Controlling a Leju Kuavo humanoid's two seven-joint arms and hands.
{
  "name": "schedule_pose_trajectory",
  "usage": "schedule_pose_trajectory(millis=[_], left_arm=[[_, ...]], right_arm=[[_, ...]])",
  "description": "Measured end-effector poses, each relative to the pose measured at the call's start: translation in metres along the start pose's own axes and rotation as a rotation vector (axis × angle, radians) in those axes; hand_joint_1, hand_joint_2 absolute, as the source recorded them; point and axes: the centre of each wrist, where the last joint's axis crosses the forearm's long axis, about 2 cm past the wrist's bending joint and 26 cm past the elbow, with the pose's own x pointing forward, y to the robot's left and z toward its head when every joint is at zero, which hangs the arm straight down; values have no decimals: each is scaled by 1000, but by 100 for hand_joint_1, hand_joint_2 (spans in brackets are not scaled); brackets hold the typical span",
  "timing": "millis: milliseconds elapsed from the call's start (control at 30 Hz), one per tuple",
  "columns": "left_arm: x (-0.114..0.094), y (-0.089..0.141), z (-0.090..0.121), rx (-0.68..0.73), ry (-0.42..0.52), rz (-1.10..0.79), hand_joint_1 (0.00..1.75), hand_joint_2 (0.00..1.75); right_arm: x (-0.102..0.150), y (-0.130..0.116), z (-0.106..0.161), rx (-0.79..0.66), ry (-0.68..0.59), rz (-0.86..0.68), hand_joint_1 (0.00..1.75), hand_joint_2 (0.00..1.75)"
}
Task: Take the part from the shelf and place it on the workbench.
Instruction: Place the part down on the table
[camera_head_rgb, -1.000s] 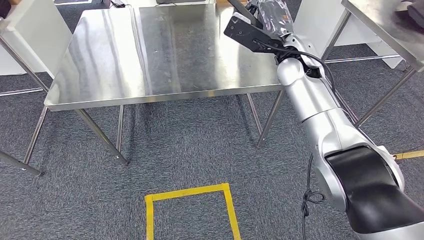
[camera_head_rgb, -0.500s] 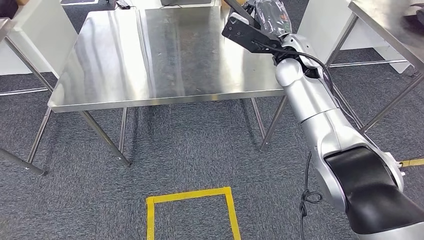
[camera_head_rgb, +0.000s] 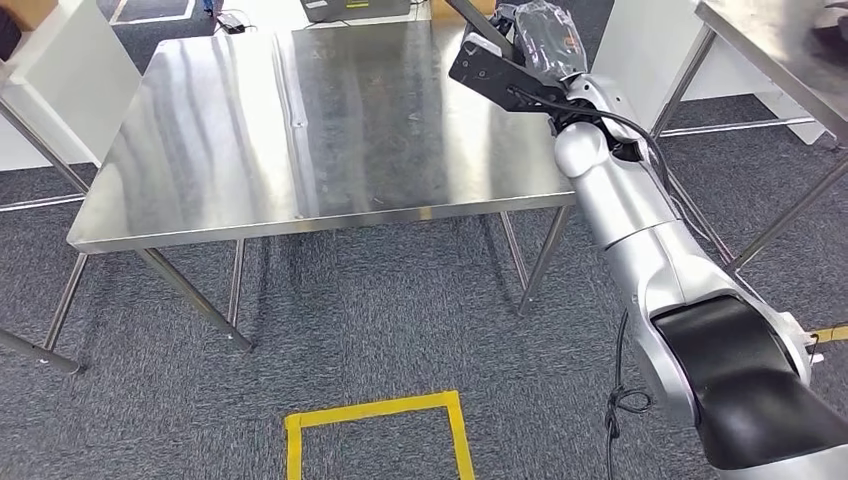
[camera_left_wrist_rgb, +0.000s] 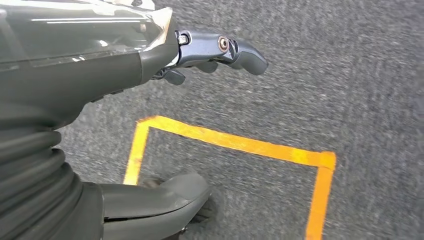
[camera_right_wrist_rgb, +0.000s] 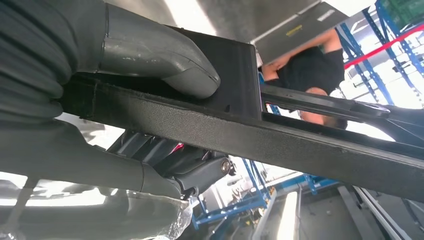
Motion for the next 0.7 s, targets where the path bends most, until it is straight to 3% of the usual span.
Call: schedule_pose_trajectory(millis=[233,467,700], left_arm=[[2,1,-1,0,-4,-5,0,175],[0,-4,1,-17,11,-8,0,175],[3,-3,-1,-17,9,-8,0,175]], right_arm=[[-2,-2,2,-10,3,7,175,175],[-19,13,23,26,50,13,175,175],[-17,6,22,4,37,22,175,175]])
